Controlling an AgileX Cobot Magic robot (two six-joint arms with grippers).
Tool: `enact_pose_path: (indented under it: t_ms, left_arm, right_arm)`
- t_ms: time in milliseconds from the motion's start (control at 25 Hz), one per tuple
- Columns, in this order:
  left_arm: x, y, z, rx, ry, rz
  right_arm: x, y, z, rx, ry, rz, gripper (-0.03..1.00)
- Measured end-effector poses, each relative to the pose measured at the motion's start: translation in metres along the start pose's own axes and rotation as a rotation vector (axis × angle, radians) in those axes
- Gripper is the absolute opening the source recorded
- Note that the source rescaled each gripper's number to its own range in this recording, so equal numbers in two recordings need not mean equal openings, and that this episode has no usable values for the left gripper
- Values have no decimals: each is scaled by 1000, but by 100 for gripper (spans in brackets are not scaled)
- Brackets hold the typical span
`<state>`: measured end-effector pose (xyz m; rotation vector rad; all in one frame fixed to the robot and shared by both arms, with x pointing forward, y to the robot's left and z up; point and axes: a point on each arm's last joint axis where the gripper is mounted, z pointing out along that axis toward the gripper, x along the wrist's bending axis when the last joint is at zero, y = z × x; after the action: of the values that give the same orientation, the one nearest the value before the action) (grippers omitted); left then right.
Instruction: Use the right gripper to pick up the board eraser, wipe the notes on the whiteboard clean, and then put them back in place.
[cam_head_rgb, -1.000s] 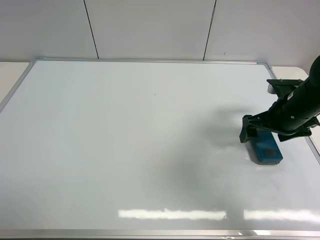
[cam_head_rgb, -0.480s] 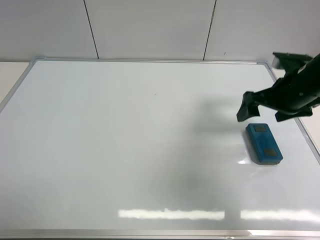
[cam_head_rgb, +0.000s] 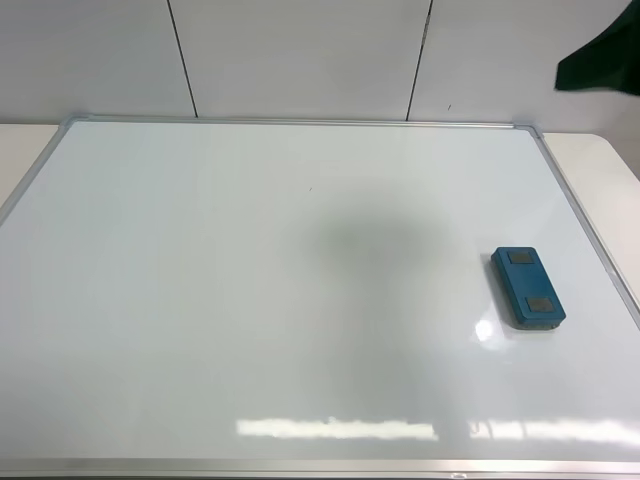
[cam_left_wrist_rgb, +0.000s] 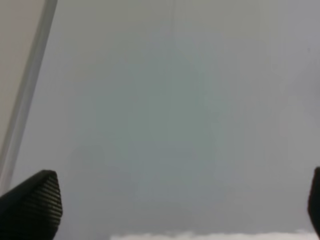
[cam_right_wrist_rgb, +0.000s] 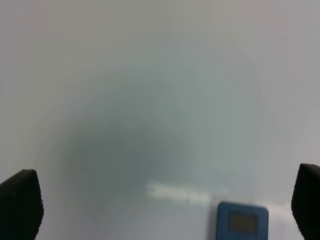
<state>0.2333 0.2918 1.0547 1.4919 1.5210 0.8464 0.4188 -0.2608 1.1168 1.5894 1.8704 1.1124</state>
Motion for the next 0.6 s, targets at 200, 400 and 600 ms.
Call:
enact_pose_path:
  t_ms: [200,400,600]
  left_arm:
    - [0,0,0,0,0,0]
    - [0,0,0,0,0,0]
    - [0,0,0,0,0,0]
  right_arm:
    - [15,-10,-67,-179,26,-50,100]
    - [25,-35,-111,-229,40,-101,100]
    - [23,-61,-132,-187,-22,-119,100]
